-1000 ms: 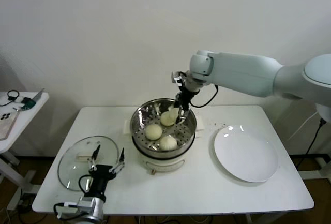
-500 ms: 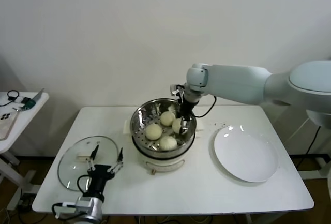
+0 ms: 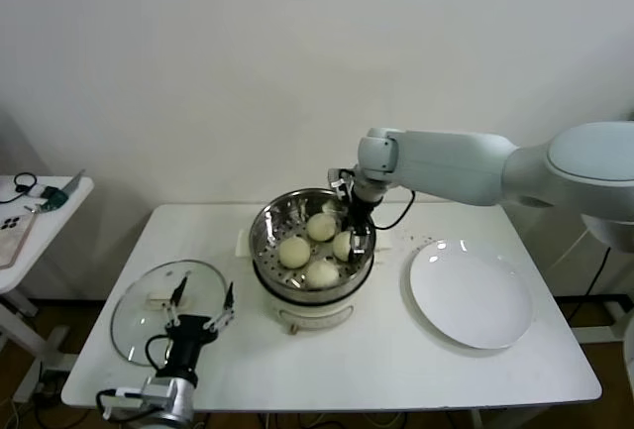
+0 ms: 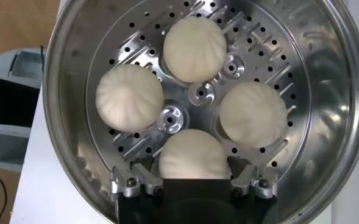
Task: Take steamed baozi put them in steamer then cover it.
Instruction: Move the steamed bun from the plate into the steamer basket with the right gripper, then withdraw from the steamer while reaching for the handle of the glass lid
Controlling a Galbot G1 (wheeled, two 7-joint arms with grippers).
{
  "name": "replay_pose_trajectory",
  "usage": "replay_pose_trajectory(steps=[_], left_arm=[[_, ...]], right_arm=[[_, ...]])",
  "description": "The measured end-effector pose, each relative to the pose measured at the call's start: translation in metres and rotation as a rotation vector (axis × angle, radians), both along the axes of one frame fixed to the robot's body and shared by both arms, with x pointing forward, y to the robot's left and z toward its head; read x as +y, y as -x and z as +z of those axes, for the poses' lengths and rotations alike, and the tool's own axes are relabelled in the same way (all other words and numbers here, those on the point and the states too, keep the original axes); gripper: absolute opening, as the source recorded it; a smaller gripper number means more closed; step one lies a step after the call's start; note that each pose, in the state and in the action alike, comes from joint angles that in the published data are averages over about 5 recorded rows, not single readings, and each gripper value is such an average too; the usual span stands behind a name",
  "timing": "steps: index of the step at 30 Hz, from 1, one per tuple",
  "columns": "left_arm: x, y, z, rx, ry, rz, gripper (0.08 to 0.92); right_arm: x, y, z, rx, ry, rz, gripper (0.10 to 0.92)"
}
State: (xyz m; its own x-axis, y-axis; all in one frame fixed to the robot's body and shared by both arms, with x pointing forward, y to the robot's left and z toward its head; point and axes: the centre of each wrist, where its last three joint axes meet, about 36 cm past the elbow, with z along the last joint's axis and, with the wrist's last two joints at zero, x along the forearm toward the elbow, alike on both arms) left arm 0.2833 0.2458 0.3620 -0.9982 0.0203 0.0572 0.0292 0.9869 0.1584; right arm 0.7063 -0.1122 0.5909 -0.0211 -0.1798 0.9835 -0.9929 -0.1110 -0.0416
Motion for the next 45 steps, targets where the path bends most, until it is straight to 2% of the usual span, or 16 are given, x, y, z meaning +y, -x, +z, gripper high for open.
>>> replay_pose_trajectory(steps=[10,20,30,45], left_arm=[[0.004,0.0,0.0,0.001,-0.005,0.006,0.823],[0.007,0.001,0.0,0.0,-0.013,0.011,0.823],[0.007,0.001,0.0,-0.014,-0.036,0.017,0.823],[0.011,0.004,0.007,-0.039,-0.115,0.024,0.823]], right_arm=[[-0.004,0.0,0.015,-0.014,-0.049,-0.011,0.823],[-0.033,0.004,0.046,-0.083,-0.198,-0.033,0.823],[-0.078,0.03,0.039,-0.246,-0.462,-0.063,0.823],[-0.152,0.099,-0.024,-0.507,-0.866,-0.312,0.823]])
